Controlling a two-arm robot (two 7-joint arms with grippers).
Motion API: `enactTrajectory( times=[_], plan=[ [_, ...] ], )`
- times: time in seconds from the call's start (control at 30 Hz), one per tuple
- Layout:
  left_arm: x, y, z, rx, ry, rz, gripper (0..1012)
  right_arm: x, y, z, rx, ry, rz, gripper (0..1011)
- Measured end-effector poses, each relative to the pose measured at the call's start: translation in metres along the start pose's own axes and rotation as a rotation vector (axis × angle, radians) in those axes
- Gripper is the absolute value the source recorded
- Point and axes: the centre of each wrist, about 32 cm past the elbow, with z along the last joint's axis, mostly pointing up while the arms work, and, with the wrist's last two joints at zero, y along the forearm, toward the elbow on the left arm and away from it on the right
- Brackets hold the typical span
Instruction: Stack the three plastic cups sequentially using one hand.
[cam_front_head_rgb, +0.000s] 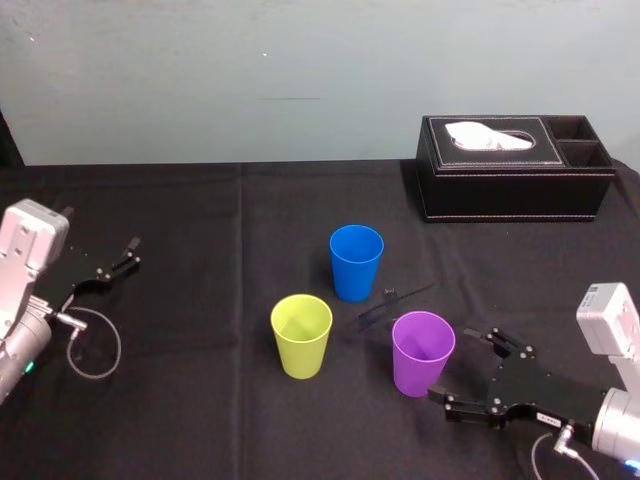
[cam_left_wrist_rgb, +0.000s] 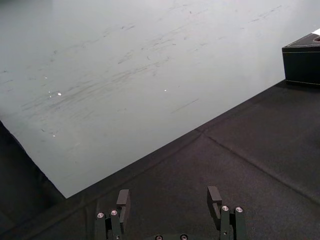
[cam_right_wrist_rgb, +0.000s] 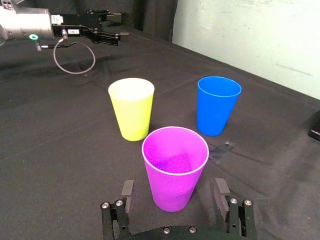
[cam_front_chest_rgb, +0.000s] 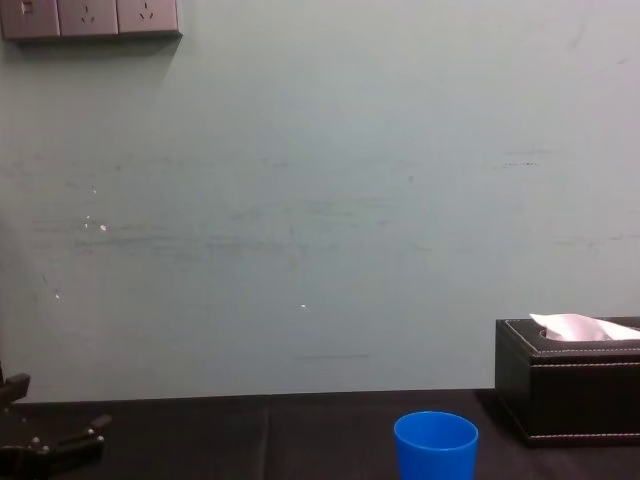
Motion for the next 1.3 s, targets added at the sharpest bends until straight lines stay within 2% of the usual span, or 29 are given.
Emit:
enactTrajectory(
  times=[0.43,0.73,1.03,1.3],
  plan=[
    [0.0000,0.000,0.000,0.000,0.000,0.000,1010,0.0001,0.011,0.002,0.007,0.009,0.012,1004],
    [0.0000,0.000,0.000,0.000,0.000,0.000,1010,0.0034,0.021,0.005,0.015,0.019,0.014,1004],
    [0.0000,0.000,0.000,0.000,0.000,0.000,1010,0.0018,0.028,0.006,0.012,0.022,0.025,1004],
    [0.0000,0.000,0.000,0.000,0.000,0.000,1010,0.0014,0.036,0.005,0.001,0.024,0.001,1004]
  ],
)
